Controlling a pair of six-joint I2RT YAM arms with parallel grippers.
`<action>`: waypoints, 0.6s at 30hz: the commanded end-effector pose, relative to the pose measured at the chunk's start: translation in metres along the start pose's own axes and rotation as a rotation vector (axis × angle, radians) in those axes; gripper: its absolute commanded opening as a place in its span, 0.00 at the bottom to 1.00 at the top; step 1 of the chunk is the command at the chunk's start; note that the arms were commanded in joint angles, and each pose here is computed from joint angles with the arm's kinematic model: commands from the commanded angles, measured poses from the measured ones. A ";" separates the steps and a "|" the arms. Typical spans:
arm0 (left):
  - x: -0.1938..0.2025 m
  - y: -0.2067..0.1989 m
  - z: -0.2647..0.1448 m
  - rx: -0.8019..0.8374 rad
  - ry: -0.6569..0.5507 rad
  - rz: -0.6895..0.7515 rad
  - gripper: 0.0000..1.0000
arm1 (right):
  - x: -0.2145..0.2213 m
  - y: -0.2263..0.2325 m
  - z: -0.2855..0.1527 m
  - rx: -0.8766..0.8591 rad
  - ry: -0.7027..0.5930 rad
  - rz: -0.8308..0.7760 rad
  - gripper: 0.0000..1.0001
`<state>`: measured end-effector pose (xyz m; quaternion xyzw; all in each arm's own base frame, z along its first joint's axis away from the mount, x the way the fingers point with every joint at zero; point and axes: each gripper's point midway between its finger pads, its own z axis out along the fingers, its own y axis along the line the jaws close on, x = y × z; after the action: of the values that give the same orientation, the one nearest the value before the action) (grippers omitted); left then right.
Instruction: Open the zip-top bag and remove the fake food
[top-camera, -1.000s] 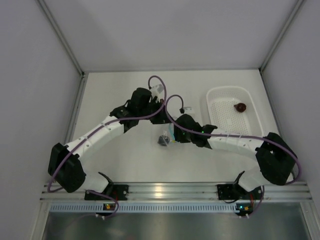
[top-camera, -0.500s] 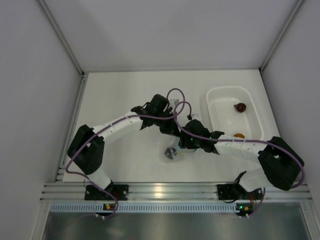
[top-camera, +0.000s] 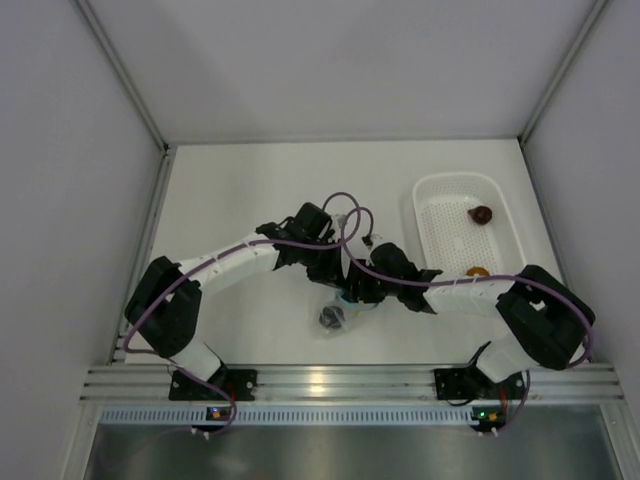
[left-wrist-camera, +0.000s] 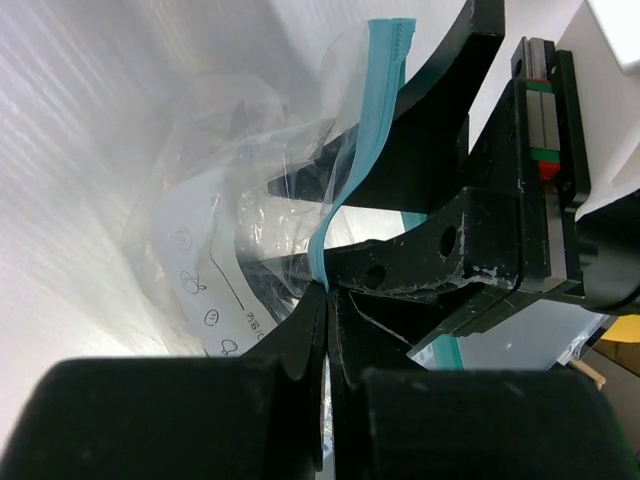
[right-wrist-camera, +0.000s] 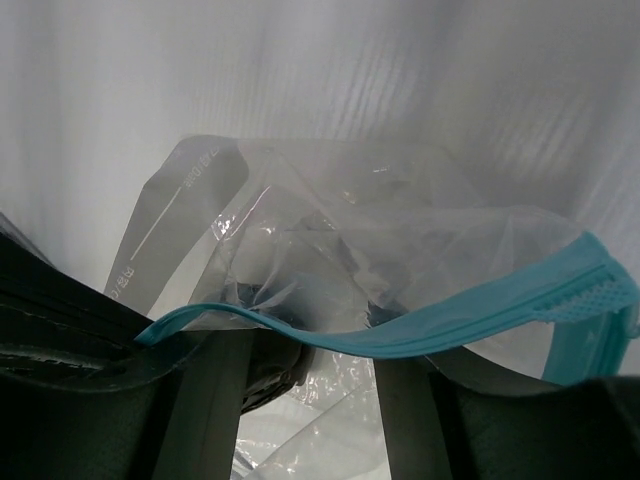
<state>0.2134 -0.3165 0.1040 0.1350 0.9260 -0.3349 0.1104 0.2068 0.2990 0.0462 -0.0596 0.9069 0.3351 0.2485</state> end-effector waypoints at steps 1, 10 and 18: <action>-0.030 -0.017 -0.008 0.043 -0.119 0.067 0.00 | -0.008 0.092 -0.015 -0.414 -0.013 -0.097 0.51; -0.056 -0.007 -0.026 0.128 -0.132 0.047 0.00 | 0.010 0.117 -0.026 -0.570 0.055 -0.154 0.46; -0.079 -0.026 -0.054 0.169 -0.314 -0.019 0.00 | -0.021 0.057 -0.001 -0.155 -0.083 -0.010 0.34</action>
<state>0.2339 -0.2996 0.1223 0.0957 0.9164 -0.3735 0.1078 0.1988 0.3230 0.0539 -0.0758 0.8850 0.3878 0.2463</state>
